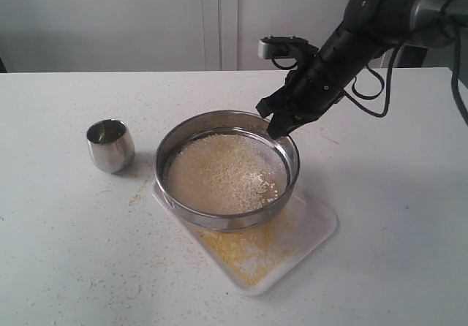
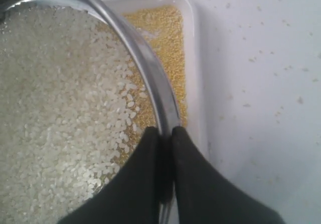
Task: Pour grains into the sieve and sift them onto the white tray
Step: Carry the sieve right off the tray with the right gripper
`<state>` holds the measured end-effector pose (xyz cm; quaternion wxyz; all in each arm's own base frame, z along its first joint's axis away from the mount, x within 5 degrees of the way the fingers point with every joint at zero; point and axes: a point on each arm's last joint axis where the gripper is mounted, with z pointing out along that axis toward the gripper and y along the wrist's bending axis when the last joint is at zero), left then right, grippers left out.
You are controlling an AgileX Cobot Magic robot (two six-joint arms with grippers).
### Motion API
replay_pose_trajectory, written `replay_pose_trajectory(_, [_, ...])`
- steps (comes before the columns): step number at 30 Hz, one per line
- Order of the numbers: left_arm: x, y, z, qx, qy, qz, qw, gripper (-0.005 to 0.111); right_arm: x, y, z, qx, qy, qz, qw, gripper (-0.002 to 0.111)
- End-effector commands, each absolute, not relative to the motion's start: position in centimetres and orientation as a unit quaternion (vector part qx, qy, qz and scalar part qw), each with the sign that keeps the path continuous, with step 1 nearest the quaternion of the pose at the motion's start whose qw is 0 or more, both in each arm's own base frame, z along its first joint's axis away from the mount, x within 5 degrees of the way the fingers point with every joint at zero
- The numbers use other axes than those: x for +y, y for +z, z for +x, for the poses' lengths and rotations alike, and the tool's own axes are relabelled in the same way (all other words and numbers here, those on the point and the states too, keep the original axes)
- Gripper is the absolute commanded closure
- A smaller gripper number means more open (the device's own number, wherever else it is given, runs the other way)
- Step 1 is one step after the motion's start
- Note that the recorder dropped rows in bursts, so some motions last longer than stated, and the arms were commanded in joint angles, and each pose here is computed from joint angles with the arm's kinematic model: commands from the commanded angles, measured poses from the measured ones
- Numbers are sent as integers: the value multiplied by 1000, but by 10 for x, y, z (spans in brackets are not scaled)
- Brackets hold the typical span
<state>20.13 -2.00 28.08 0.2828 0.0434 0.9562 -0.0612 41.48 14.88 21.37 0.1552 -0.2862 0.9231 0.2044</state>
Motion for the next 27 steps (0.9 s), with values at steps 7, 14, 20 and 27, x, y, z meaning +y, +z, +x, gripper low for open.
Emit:
replay_pose_trajectory(7, [-22, 280, 198, 957, -65, 46, 278, 107, 131, 235, 411, 893, 238, -351, 152, 108])
replay_pose_trajectory(14, [-22, 280, 198, 957, -65, 46, 278, 107, 113, 239, 422, 936, 199, -238, 167, 108])
replay_pose_trajectory(20, [-22, 280, 198, 957, -65, 46, 278, 107, 65, 241, 439, 959, 139, -138, 205, 108])
replay_pose_trajectory(27, [-22, 280, 198, 957, -65, 46, 278, 107, -3, 239, 448, 965, 132, -12, 228, 108])
